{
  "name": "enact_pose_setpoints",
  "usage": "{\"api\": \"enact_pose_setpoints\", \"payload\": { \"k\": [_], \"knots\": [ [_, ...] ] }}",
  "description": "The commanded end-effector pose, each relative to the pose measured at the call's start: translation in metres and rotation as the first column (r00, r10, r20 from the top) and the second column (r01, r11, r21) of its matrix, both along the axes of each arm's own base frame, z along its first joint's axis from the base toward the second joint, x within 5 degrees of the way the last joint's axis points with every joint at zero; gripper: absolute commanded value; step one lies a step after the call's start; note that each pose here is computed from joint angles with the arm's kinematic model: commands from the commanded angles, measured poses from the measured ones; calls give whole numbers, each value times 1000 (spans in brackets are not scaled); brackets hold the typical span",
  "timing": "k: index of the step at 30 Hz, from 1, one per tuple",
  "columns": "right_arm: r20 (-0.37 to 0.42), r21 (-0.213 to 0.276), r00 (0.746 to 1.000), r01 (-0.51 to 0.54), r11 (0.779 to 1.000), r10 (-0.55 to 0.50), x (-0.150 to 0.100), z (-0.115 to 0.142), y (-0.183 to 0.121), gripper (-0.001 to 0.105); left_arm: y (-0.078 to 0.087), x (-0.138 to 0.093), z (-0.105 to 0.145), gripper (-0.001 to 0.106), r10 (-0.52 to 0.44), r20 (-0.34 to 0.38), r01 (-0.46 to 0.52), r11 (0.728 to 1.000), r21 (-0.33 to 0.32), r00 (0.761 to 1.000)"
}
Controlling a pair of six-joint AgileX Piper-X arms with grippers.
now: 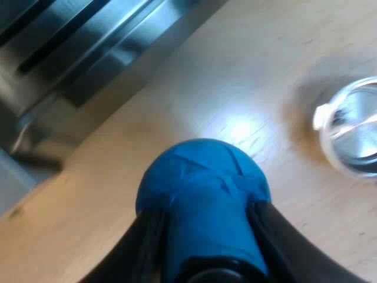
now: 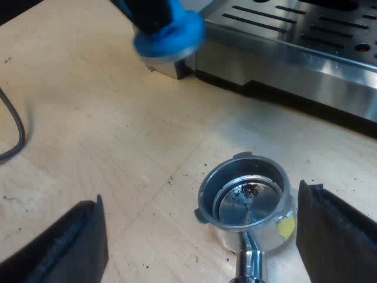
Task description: Grind coffee beans and then tamp
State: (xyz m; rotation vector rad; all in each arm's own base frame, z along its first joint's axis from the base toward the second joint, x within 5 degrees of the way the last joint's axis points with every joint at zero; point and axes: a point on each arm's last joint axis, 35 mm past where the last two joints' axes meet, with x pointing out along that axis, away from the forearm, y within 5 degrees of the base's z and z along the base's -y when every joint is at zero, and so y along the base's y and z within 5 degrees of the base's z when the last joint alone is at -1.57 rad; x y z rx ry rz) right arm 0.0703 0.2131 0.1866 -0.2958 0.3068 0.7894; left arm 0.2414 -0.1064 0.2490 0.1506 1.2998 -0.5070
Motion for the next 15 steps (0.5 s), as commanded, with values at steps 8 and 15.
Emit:
{"api": "enact_pose_setpoints", "payload": {
  "k": [8,15],
  "knots": [
    [14,21,1000,-7,1000,7,0,6,2,69,28,-1,-38,1,96,17,-96,995,6,995],
    [10,22,1000,-15,1000,15,0,5,2,69,27,0,-54,3,97,-9,-97,995,18,995]
  ]
}}
